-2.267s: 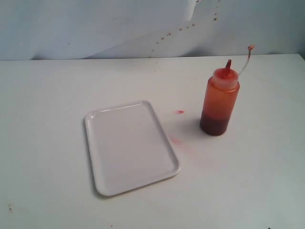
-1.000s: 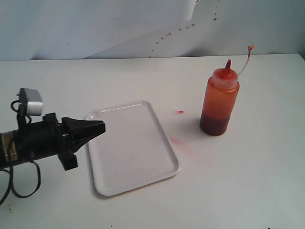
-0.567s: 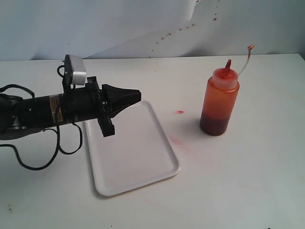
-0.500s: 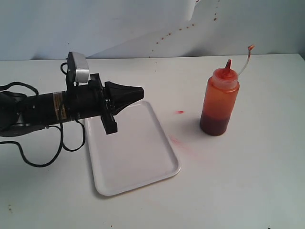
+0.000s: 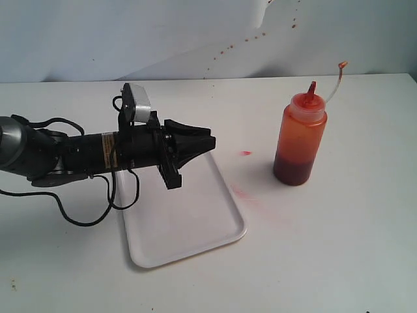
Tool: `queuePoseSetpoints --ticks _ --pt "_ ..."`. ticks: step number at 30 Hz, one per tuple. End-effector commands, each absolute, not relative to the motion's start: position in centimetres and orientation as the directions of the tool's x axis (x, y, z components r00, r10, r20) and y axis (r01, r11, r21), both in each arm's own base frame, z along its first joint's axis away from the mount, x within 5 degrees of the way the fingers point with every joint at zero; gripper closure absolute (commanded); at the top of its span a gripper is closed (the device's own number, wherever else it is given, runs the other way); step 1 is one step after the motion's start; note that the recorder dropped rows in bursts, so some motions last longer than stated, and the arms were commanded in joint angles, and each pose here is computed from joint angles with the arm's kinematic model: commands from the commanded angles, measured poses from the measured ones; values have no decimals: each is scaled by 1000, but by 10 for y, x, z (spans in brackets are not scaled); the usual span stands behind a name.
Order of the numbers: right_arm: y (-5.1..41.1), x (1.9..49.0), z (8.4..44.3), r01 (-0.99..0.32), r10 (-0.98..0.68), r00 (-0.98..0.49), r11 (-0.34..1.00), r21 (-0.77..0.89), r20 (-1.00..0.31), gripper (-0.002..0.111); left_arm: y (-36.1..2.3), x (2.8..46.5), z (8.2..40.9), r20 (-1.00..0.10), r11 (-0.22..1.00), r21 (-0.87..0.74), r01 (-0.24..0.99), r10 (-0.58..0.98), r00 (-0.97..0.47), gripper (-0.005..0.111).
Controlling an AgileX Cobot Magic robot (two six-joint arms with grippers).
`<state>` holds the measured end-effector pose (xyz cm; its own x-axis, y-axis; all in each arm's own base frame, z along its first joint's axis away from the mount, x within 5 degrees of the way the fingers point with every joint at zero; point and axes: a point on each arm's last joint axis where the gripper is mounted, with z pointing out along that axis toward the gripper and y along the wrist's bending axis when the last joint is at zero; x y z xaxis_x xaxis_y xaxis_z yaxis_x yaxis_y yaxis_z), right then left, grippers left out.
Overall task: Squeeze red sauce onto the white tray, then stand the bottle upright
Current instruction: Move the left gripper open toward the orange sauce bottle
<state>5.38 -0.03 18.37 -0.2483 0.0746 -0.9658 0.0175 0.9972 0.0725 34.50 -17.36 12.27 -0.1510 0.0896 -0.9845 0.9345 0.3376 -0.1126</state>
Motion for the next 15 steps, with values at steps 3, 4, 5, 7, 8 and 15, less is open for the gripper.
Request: queuePoseSetpoints --ticks 3,4,5,7,8,15 --pt "0 54 183 18 79 -247 997 77 -966 108 -175 348 125 -970 367 -210 907 36 -239 2" --pt "0 54 183 18 79 -247 997 77 -966 108 -175 349 127 -970 367 -222 903 10 -243 3" --pt "0 54 183 18 79 -247 997 77 -966 108 -175 349 128 -971 361 -225 905 -5 -239 3" --pt "0 54 183 18 79 -247 997 77 -966 108 -176 347 130 -973 339 -224 914 -22 -230 3" --pt "0 54 183 18 79 -247 997 77 -966 108 -176 346 130 -973 334 -222 916 -18 -229 3" --pt "0 54 183 18 79 -247 997 77 -966 108 -176 354 131 -994 423 -90 902 14 -106 3"
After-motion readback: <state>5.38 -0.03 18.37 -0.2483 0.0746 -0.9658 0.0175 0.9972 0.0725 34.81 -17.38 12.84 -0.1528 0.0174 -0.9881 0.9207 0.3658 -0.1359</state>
